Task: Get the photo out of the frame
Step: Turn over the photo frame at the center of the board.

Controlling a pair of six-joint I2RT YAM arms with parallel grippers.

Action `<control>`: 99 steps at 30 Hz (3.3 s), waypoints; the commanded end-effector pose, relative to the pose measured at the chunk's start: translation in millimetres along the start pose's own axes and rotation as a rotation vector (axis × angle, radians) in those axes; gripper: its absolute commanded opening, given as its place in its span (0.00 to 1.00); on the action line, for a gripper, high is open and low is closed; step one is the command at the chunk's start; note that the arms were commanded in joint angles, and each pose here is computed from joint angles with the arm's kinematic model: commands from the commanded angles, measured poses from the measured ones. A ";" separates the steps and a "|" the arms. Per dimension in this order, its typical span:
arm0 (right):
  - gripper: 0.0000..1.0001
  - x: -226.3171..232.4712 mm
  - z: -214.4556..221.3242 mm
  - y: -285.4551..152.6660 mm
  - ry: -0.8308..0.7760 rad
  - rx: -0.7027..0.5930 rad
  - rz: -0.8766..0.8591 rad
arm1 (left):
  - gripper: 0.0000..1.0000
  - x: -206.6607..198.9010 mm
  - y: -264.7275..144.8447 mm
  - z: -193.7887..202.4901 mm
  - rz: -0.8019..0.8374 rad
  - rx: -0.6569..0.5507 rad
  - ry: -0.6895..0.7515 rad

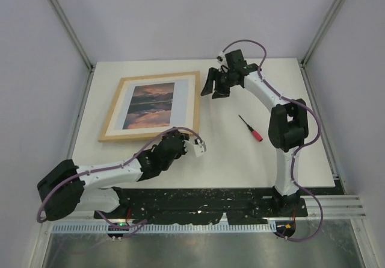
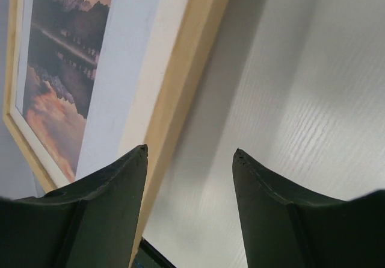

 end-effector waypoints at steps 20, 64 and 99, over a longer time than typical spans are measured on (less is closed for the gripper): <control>0.83 -3.0 -26.7 -148.3 -0.091 -0.168 -0.413 | 0.00 162.7 -74.9 -37.8 -0.090 -0.183 -0.479; 0.87 -10.3 41.0 -131.6 -0.139 -0.103 -0.435 | 0.00 309.1 -182.0 99.7 -0.783 0.053 -1.443; 0.88 69.4 82.3 27.4 -0.068 0.202 -0.753 | 0.00 186.6 -134.4 166.6 -0.643 0.334 -1.431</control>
Point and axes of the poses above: each gripper's point midway between its finger pads, its own y axis out along the fingers, its own x axis along the line the jaws close on, z = x × y, the point moved 8 cm from there along -y, back along the fingers, and after that the axes turned 10 degrees about y, right-handed, at the moved point
